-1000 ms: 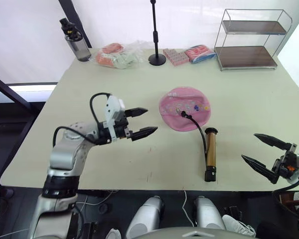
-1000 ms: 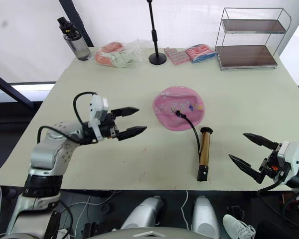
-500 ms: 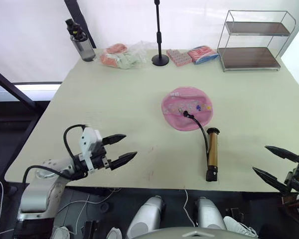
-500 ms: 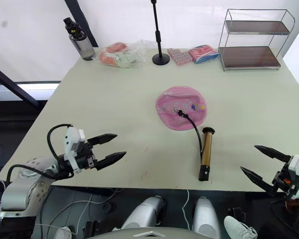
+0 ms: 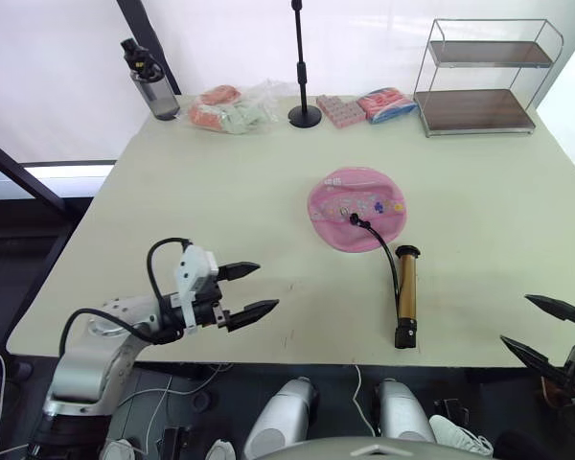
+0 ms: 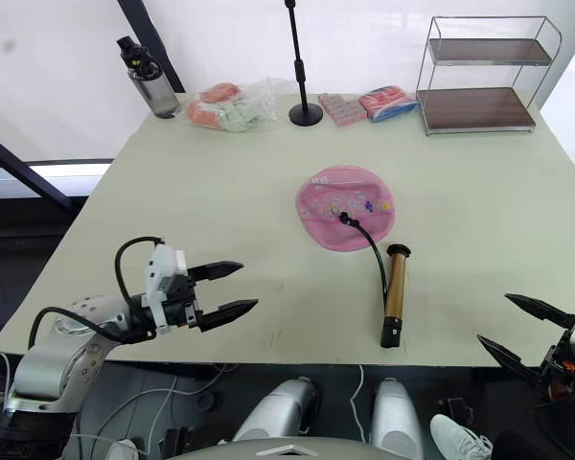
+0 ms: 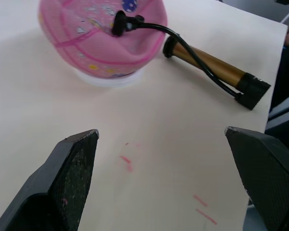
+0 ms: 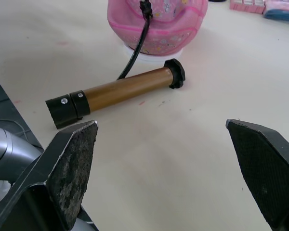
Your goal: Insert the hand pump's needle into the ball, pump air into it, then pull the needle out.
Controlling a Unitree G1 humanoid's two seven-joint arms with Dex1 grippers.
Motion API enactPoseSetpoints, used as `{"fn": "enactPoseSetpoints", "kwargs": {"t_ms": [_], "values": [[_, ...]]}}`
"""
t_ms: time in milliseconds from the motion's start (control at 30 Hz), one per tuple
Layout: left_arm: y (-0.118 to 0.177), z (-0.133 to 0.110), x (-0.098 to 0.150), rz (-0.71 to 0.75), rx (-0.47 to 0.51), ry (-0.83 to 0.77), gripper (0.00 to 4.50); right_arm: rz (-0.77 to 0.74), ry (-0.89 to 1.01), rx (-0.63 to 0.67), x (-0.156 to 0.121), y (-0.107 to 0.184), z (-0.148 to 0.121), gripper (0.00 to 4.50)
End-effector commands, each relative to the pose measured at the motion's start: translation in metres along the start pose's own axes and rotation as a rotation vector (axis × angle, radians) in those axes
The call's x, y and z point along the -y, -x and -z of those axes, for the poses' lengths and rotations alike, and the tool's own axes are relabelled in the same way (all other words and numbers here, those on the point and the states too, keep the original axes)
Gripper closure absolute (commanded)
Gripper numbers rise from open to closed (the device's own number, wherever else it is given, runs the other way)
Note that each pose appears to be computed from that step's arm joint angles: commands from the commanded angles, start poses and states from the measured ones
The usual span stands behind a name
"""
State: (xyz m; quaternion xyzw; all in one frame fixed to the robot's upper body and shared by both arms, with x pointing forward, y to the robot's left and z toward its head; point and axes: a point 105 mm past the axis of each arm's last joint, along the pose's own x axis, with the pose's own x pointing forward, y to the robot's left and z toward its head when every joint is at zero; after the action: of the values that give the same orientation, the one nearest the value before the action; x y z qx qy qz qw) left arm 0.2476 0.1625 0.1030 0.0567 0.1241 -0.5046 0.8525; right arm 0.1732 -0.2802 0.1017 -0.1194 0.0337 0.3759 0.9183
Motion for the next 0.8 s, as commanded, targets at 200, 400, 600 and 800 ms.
{"fn": "enactPoseSetpoints", "kwargs": {"t_ms": [200, 400, 600, 800], "values": [[-0.070, -0.033, 0.031, 0.149, 0.020, -0.034, 0.04, -0.033, 0.041, 0.058, -0.007, -0.007, -0.021, 0.00], [-0.110, -0.042, 0.048, 0.223, -0.009, -0.037, 0.04, -0.060, 0.051, 0.065, -0.010, -0.012, -0.027, 0.00], [-0.144, -0.042, 0.063, 0.255, -0.073, 0.005, 0.04, -0.070, 0.058, 0.069, -0.010, -0.015, -0.030, 0.00], [-0.176, -0.037, 0.080, 0.253, -0.143, 0.024, 0.04, -0.081, 0.055, 0.070, -0.012, -0.017, -0.029, 0.00]]}}
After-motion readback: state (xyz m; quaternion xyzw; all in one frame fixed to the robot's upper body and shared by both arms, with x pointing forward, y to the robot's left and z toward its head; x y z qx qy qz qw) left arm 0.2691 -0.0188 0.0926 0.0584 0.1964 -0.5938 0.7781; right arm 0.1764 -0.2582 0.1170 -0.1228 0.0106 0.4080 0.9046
